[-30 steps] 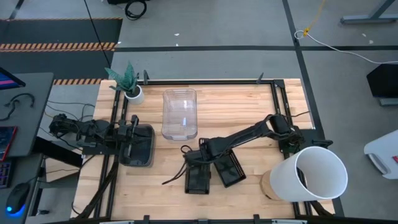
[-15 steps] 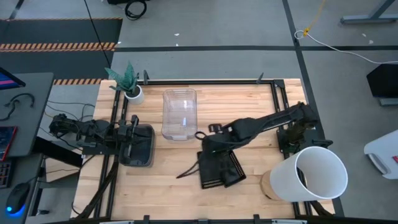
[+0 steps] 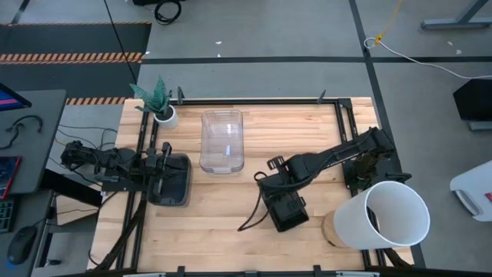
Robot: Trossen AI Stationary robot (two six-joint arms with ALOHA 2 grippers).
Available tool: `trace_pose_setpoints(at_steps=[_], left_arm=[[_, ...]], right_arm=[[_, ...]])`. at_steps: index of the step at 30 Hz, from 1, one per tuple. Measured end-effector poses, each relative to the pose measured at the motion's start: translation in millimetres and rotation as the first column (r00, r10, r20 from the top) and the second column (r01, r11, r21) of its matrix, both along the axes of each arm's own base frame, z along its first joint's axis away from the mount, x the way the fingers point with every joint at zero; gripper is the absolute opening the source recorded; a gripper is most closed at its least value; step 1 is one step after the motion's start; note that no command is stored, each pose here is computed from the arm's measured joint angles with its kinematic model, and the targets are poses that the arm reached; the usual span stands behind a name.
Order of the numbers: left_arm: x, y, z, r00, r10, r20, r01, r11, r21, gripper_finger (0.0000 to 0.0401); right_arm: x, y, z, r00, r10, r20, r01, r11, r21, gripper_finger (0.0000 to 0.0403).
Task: Stack baskets by color
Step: Stack the left black basket on the right stacked black baskets, then return to Home Position
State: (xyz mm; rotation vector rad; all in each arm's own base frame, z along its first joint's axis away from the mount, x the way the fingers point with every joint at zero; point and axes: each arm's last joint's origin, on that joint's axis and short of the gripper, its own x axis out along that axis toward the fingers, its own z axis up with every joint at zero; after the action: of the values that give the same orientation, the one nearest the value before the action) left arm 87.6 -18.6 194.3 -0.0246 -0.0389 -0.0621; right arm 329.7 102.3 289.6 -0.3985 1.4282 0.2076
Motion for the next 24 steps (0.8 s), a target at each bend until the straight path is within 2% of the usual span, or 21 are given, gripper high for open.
trace_pose_setpoints(at_steps=[3, 9, 15, 20, 24], left_arm=[[0.0, 0.0, 0.0, 1.0, 0.0, 0.0, 0.0, 1.0, 0.0, 0.0026], [0.0, 0.0, 0.0, 1.0, 0.0, 0.0, 0.0, 1.0, 0.0, 0.0034], [0.0, 0.0, 0.0, 1.0, 0.0, 0.0, 0.0, 1.0, 0.0, 0.0033], [0.0, 0.0, 0.0, 1.0, 0.0, 0.0, 0.0, 1.0, 0.0, 0.0026], [0.0, 0.0, 0.0, 1.0, 0.0, 0.0, 0.0, 1.0, 0.0, 0.0027]], right_arm=[[-1.2, -0.5, -19.8, 1.0, 0.002, -0.02, -0.002, 1.0, -0.008, 0.0008], [0.7, 1.0, -45.6, 1.0, 0.025, 0.003, -0.025, 0.997, 0.069, 0.0012], [-2.0, -4.3, -67.7, 0.995, -0.103, -0.003, 0.103, 0.992, 0.067, 0.0043], [-2.7, -4.5, -70.5, 0.988, -0.154, -0.002, 0.154, 0.986, 0.071, 0.0084], [-1.6, -4.2, -62.0, 0.986, -0.167, 0.012, 0.165, 0.983, 0.079, 0.0114]])
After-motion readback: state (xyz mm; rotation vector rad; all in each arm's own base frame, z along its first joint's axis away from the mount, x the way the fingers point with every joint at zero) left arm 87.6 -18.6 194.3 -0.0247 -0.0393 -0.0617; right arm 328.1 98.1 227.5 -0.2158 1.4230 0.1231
